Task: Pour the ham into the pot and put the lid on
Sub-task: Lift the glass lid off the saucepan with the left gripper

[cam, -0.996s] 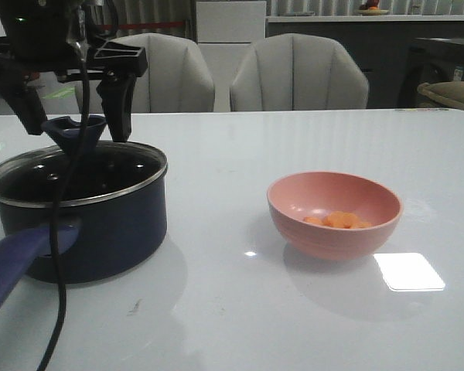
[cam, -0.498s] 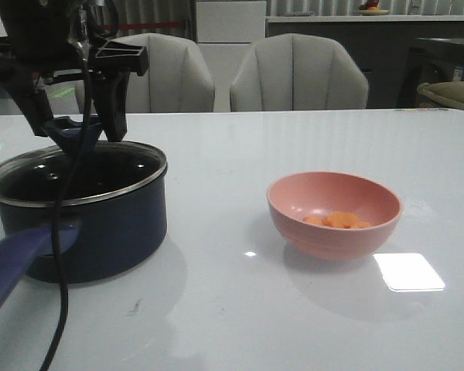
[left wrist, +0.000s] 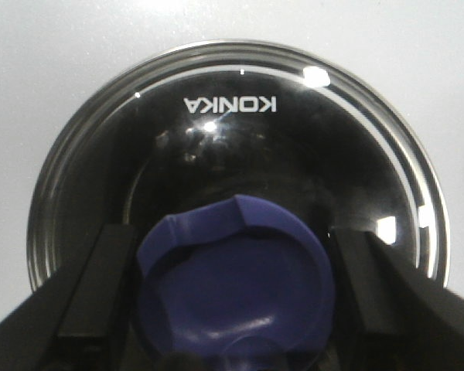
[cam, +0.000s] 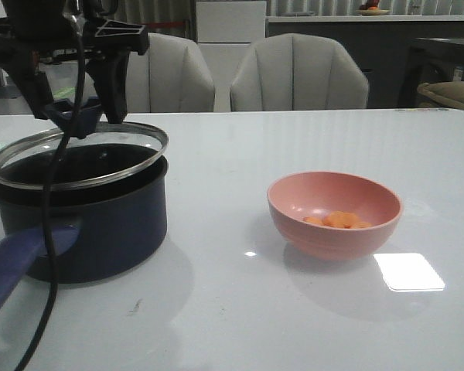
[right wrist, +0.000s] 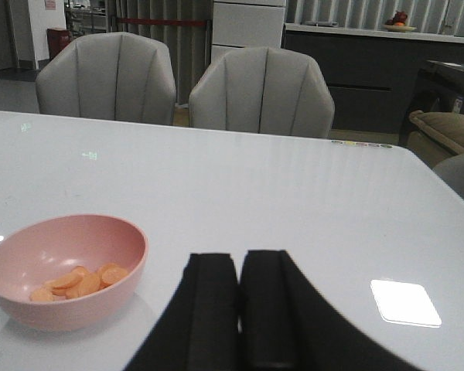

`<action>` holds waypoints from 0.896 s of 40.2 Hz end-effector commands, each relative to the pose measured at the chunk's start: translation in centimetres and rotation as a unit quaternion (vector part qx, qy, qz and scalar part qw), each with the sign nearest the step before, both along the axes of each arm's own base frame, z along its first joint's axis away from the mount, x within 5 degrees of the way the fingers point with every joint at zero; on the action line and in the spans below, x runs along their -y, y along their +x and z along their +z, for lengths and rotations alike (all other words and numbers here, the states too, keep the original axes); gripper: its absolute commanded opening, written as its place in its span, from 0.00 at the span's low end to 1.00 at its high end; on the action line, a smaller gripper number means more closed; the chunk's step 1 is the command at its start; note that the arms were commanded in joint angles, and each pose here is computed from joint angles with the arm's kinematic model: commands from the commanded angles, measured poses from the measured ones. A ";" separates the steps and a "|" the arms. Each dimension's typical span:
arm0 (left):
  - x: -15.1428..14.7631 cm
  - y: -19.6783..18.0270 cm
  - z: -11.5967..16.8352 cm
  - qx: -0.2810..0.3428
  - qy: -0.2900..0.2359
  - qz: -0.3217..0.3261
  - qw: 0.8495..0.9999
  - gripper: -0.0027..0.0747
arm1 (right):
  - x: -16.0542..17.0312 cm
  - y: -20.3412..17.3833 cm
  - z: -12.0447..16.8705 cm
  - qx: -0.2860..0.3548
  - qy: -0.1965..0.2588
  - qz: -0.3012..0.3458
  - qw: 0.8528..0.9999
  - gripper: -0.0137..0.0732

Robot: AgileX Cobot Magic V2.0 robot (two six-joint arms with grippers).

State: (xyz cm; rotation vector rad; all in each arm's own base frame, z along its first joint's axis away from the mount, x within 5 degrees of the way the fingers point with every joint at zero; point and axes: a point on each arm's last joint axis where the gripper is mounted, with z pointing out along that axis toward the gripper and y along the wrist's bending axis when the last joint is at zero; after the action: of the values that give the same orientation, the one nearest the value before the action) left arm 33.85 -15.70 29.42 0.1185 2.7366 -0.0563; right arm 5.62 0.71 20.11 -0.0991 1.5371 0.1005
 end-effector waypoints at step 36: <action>-19.5 -3.3 -0.8 0.049 -0.005 0.157 0.986 0.40 | 0.0 -0.3 1.0 0.054 0.001 0.001 0.999 0.33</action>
State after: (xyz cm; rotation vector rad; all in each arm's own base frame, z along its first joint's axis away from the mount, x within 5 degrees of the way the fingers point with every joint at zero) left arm 30.98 2.91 27.87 -0.2990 2.7432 0.0885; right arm 5.62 0.71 20.11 -0.0991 1.5371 0.1005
